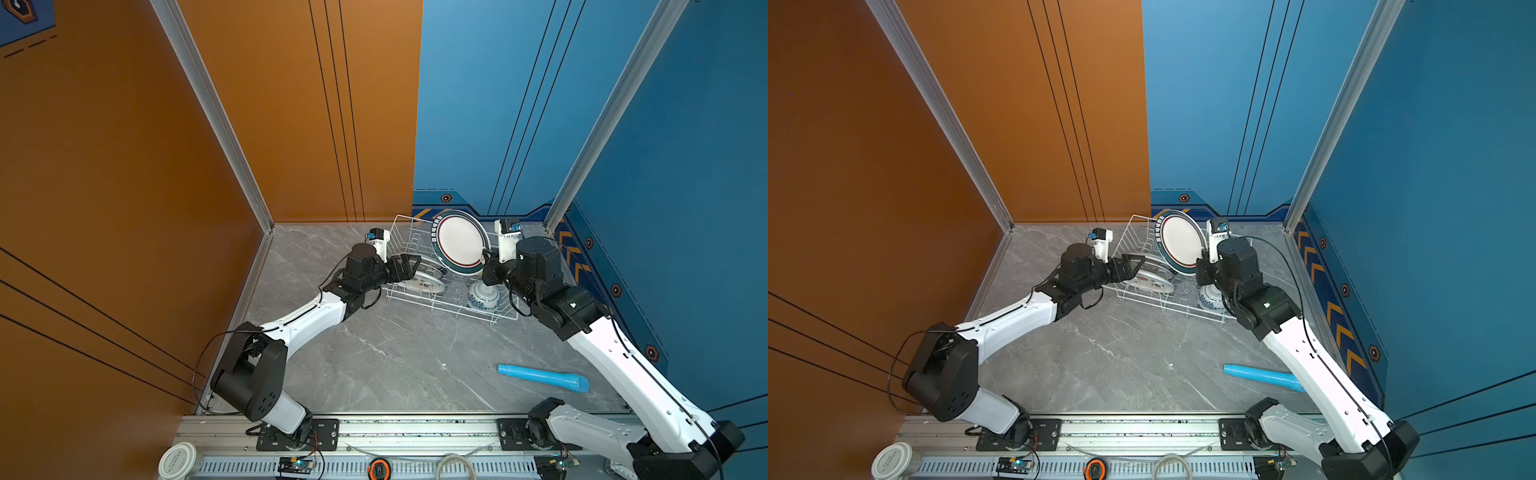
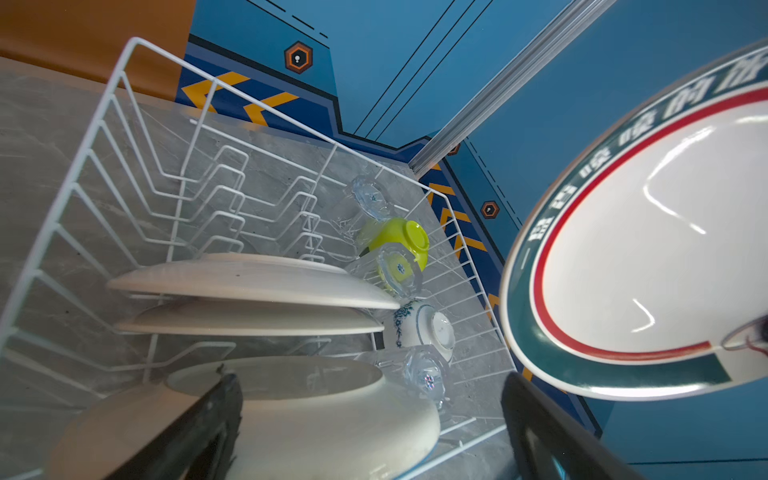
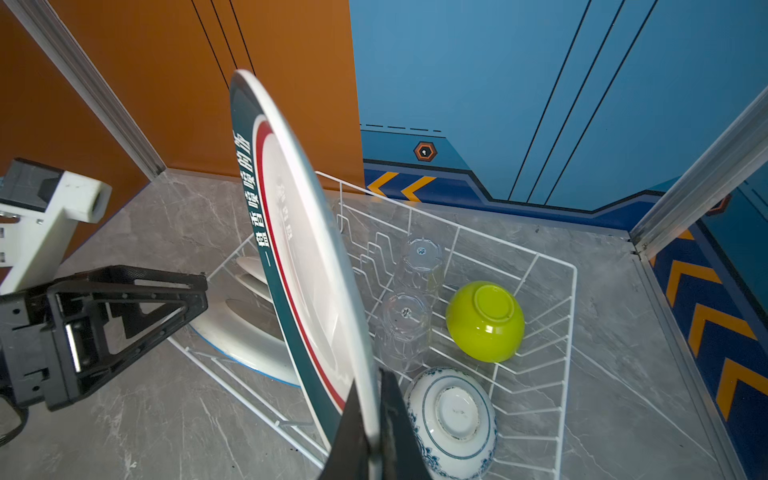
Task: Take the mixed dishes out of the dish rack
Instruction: 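Raise the plate upright while left gripper moves toward its edge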
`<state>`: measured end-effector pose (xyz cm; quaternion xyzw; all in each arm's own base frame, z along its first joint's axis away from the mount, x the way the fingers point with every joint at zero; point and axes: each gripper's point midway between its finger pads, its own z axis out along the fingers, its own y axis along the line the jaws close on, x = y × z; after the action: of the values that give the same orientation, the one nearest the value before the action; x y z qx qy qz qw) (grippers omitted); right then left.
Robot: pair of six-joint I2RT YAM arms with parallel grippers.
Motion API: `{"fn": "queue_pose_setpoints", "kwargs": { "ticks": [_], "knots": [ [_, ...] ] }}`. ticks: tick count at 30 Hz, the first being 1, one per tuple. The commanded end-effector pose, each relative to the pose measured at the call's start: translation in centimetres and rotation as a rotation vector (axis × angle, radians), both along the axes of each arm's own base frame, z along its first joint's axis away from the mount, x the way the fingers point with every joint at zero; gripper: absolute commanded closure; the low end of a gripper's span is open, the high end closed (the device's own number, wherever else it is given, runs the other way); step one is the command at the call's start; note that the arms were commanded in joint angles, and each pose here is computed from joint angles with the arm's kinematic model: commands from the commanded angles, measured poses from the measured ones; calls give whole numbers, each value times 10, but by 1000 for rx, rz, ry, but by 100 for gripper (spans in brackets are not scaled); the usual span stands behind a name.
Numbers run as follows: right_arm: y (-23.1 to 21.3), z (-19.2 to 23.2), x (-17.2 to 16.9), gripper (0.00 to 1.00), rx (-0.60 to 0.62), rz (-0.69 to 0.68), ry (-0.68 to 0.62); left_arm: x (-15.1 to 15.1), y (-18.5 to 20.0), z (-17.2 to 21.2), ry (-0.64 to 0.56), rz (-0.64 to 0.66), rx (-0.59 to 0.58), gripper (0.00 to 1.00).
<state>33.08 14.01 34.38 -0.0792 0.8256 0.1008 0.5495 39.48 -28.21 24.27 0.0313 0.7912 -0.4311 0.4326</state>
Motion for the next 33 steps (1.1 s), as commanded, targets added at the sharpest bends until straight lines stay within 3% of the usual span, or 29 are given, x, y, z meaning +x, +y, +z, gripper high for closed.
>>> {"fn": "queue_pose_setpoints", "kwargs": {
  "ticks": [1,11,17,23,28,33],
  "knots": [
    [9,29,-5,100,123,44,-73,-7,-9,29,-65,-62,-96,2],
    [18,33,-5,100,282,109,-68,-14,-12,57,-148,-103,-162,1],
    [22,30,-3,100,312,133,-59,-15,-16,71,-183,-119,-220,1],
    [29,32,-4,100,392,177,-58,-17,-21,75,-189,-141,-246,6],
    [32,31,-2,100,418,190,-54,-20,-24,81,-200,-155,-258,21],
    [37,35,-2,100,453,222,-54,-23,-26,84,-209,-168,-266,28]
  ]
}}
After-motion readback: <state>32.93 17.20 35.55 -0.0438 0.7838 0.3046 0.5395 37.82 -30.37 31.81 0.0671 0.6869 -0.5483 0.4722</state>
